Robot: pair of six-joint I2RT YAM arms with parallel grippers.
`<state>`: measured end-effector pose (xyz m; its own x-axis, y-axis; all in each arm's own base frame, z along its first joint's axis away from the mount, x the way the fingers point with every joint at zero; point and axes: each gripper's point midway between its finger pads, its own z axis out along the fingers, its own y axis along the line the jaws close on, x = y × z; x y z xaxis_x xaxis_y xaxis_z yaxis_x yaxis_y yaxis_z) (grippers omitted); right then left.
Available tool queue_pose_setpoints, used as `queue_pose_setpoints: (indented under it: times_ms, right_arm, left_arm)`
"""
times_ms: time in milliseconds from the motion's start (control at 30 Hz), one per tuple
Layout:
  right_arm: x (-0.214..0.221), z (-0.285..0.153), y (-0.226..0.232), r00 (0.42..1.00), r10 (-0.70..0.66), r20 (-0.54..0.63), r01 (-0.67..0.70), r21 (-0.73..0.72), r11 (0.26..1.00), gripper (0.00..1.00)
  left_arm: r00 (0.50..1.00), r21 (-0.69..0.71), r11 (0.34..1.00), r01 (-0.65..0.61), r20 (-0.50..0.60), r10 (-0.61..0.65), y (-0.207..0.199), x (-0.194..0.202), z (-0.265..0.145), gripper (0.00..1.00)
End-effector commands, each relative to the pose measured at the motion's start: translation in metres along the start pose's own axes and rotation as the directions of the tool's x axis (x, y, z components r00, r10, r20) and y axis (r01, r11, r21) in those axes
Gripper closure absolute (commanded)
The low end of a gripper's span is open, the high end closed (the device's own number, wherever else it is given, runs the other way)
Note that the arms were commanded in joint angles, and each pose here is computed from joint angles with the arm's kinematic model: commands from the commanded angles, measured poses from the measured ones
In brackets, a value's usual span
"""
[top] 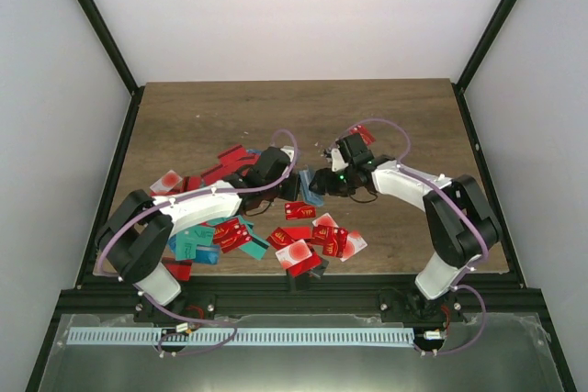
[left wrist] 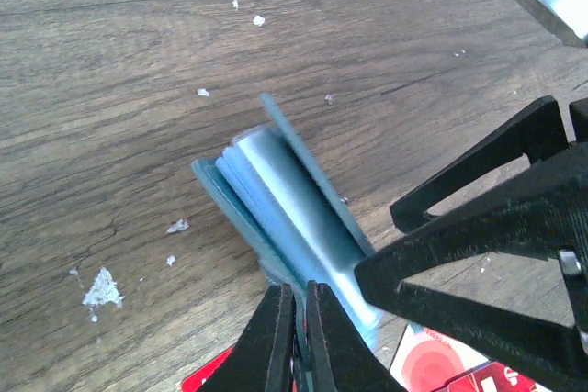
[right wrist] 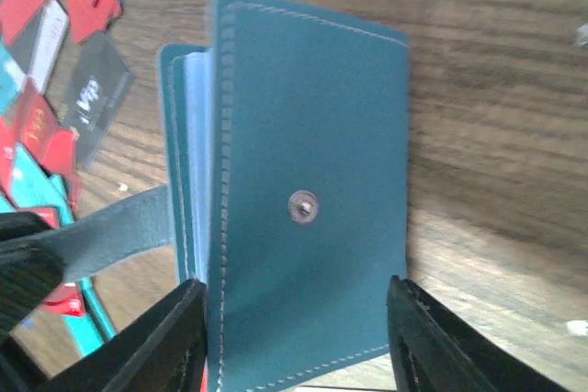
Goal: Put the credit cards into the card holder
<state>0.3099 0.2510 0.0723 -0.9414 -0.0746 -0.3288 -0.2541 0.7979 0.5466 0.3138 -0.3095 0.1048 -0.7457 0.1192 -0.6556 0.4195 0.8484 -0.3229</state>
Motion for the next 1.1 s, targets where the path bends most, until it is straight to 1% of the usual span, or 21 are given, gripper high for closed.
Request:
queue_pose_setpoints:
  times_ms: [0,100,200,300,400,533,633,700,733,800,867,933,1000,1067]
  right_arm:
    - [-0.014,-0.007,-0.015,0.999,-0.015,0.043,0.009,0.130,0.992,0.49]
    - [-0.018,-0.011,-0.023,0.998,-0.021,0.061,0.009,0.189,0.982,0.57]
    - [-0.018,-0.011,-0.033,0.998,-0.011,0.062,-0.004,0.234,0.972,0.68]
    - [-0.016,-0.007,-0.041,0.998,0.003,0.057,-0.016,0.242,0.970,0.80]
    - [-0.013,-0.003,-0.047,0.999,0.016,0.049,-0.028,0.244,0.969,0.90]
    - [-0.008,0.002,-0.050,0.999,0.027,0.041,-0.036,0.223,0.974,0.99]
    - [-0.001,0.008,-0.052,0.999,0.044,0.024,-0.048,0.199,0.979,0.99]
    - [0.004,0.012,-0.052,0.998,0.054,0.014,-0.055,0.184,0.981,0.99]
    - [0.007,0.013,-0.052,0.998,0.057,0.010,-0.058,0.178,0.982,0.99]
    - [0.009,0.014,-0.053,0.998,0.063,0.008,-0.063,0.174,0.983,0.99]
    - [0.011,0.014,-0.054,0.998,0.068,0.007,-0.068,0.176,0.982,0.99]
    - [0.012,0.015,-0.055,0.998,0.070,0.008,-0.070,0.176,0.982,0.99]
    - [0.012,0.015,-0.055,0.997,0.072,0.007,-0.072,0.170,0.983,0.99]
    - [0.013,0.016,-0.054,0.997,0.073,0.006,-0.073,0.162,0.984,0.99]
  left_arm:
    - [0.999,0.001,1.000,-0.011,0.036,0.011,-0.003,-0.014,-0.005,0.96]
    - [0.999,-0.036,0.999,-0.027,0.027,0.028,0.005,-0.013,-0.003,0.96]
    - [0.999,-0.059,0.998,-0.030,0.010,0.031,0.015,-0.012,0.000,0.96]
    - [1.000,-0.073,0.997,-0.022,0.005,0.023,0.025,-0.012,0.001,0.96]
    - [1.000,-0.095,0.995,-0.013,-0.008,0.012,0.037,-0.011,0.003,0.96]
    - [0.999,-0.137,0.990,0.010,-0.033,-0.015,0.057,-0.006,0.008,0.96]
    - [0.997,-0.192,0.981,0.035,-0.060,-0.047,0.077,0.001,0.016,0.96]
    - [0.994,-0.257,0.965,0.054,-0.074,-0.075,0.092,0.006,0.018,0.93]
    - [0.994,-0.289,0.956,0.059,-0.074,-0.084,0.098,0.007,0.017,0.91]
    - [0.993,-0.329,0.942,0.072,-0.069,-0.100,0.104,0.006,0.012,0.83]
    - [0.994,-0.326,0.942,0.082,-0.046,-0.102,0.101,0.000,0.004,0.74]
    - [0.995,-0.317,0.944,0.091,-0.019,-0.102,0.096,-0.008,-0.006,0.67]
    - [0.995,-0.301,0.949,0.096,0.007,-0.099,0.090,-0.017,-0.016,0.63]
    - [0.995,-0.269,0.958,0.100,0.030,-0.095,0.081,-0.026,-0.026,0.61]
